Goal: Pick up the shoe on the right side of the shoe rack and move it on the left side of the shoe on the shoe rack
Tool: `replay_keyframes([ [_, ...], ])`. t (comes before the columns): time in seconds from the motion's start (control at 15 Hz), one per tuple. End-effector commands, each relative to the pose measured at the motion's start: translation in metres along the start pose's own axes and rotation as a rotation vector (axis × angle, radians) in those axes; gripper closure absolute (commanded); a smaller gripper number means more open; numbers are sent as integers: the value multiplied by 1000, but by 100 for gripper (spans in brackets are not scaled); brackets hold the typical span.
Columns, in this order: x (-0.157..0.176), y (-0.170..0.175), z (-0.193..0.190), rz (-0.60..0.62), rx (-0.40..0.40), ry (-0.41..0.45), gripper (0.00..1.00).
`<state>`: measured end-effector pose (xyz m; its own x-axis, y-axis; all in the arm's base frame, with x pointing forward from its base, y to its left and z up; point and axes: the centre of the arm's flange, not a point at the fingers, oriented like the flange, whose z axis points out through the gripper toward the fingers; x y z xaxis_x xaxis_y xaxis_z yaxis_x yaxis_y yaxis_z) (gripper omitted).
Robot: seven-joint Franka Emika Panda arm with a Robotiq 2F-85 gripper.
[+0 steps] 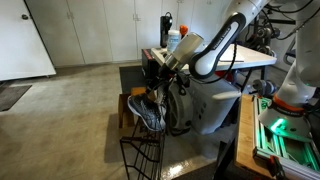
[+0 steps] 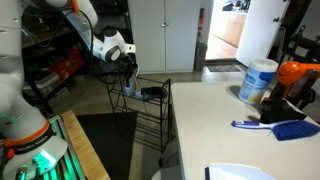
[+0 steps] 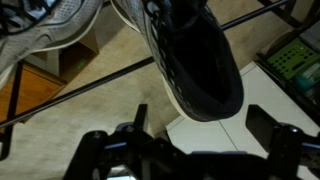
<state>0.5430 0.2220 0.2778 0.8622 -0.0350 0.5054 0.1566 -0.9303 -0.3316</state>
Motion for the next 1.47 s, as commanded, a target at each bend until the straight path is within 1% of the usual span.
replay_keyframes([
  [0.0,3,28,-22,173,-89,-39,0],
  [0.07,5,16,-8,87,-45,-18,0],
  [0.2,10,29,-16,136,-70,-16,0],
  [0.4,8,32,-18,150,-76,-17,0],
  [0.47,18,46,-14,240,-106,2,0],
  [0.53,26,61,-13,315,-114,9,0],
  [0.67,36,93,-13,404,-161,53,0],
  [0.87,45,137,-13,547,-209,65,0],
  [1.0,46,162,-3,636,-232,28,0],
  [1.13,46,181,11,724,-235,3,0],
  [1.2,45,186,16,762,-220,-22,0],
  [1.4,45,194,31,827,-194,-52,0],
])
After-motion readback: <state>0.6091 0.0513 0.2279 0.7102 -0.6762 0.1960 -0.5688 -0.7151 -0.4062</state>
